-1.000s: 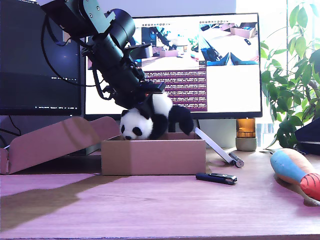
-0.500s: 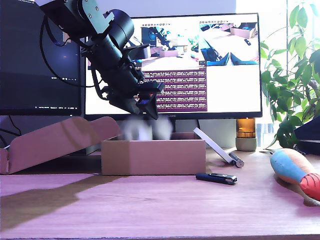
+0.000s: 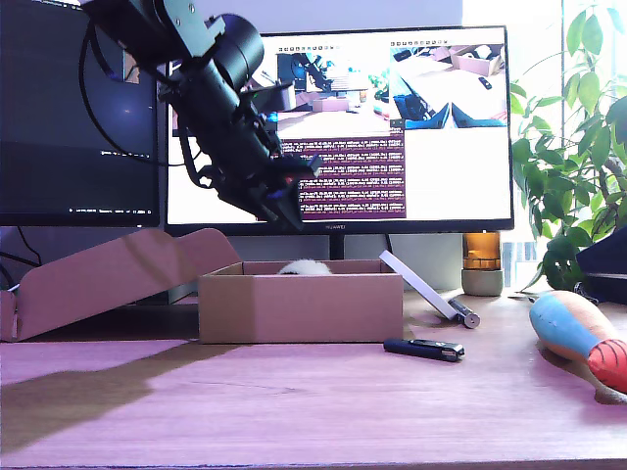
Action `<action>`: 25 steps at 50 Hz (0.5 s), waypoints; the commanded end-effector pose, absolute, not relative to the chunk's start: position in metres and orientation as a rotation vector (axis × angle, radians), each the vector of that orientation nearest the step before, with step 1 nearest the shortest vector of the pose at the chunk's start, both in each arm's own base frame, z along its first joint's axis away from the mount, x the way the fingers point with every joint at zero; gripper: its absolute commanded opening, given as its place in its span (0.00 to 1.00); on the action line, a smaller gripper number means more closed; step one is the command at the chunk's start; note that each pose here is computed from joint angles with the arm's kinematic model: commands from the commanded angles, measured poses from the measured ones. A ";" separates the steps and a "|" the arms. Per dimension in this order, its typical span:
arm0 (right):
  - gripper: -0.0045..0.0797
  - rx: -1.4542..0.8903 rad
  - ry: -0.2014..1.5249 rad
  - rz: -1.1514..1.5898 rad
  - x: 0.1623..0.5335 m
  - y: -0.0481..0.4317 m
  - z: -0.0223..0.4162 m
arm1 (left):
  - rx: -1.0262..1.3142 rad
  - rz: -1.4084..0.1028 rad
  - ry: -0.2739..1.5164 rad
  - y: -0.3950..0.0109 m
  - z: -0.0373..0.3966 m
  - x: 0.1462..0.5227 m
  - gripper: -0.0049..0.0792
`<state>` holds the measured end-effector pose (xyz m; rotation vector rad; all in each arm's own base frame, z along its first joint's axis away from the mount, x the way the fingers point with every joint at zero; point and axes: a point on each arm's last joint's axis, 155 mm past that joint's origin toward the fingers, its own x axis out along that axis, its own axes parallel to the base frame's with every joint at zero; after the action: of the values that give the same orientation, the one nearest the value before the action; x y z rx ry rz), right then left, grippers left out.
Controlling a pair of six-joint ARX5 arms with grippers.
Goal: Pick up the panda toy and place it inside the cardboard box
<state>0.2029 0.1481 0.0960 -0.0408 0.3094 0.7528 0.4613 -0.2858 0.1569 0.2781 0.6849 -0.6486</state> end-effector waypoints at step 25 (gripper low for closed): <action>0.04 0.090 0.237 0.221 0.256 0.042 0.115 | 0.199 -0.653 0.535 -0.242 0.253 0.431 0.04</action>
<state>0.2542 0.0495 0.1102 0.0736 0.2552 0.2540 0.4395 -0.2489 0.2556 0.2058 0.5347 -0.6554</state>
